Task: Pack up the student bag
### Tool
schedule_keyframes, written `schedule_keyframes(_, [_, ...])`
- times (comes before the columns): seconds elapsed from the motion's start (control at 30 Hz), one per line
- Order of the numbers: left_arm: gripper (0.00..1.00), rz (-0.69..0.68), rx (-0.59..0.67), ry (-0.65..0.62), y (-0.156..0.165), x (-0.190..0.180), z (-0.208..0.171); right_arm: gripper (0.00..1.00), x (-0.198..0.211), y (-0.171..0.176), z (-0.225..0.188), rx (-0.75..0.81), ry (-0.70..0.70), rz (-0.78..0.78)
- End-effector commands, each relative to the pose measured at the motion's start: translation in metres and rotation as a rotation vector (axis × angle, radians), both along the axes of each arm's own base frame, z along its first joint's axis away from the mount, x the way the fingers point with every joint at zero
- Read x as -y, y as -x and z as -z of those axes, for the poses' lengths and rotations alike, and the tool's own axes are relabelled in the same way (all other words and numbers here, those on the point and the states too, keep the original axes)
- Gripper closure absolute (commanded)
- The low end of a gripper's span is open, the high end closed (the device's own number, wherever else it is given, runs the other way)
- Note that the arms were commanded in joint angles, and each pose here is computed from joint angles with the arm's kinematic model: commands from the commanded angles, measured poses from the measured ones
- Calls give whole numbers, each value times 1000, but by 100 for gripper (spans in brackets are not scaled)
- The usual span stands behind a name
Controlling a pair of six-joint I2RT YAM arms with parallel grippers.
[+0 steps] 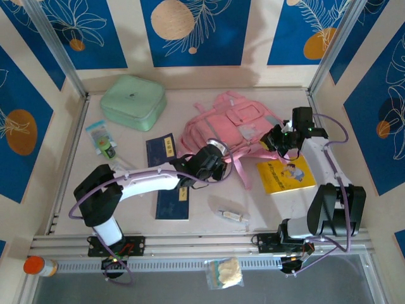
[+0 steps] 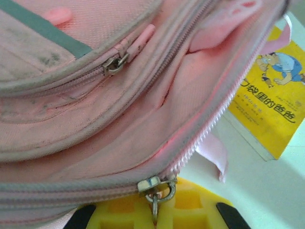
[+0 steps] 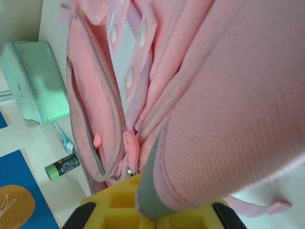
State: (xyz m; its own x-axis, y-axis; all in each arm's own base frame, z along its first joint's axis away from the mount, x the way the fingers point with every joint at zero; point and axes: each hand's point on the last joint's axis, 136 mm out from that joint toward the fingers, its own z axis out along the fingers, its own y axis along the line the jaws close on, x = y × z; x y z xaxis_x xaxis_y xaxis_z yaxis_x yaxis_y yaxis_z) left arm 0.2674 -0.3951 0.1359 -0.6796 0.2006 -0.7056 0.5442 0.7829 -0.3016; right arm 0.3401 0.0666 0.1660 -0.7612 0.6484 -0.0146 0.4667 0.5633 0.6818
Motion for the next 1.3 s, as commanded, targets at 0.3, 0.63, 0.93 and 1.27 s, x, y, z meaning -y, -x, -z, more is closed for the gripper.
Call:
schedule_keyframes(0.3, [100, 61, -48, 83, -5, 34, -29, 38, -10, 31, -19, 78, -147, 7])
schedule_keyframes(0.63, [100, 81, -82, 131, -1, 45, -33, 29, -65, 51, 27, -62, -290, 86])
schedule_keyframes(0.93, [100, 139, -71, 148, 7, 55, -44, 66, -60, 18, 32, -14, -148, 59])
schedule_keyframes(1.27, [100, 114, -26, 44, 15, 15, -46, 100, 3, -9, 16, 33, -7, 33])
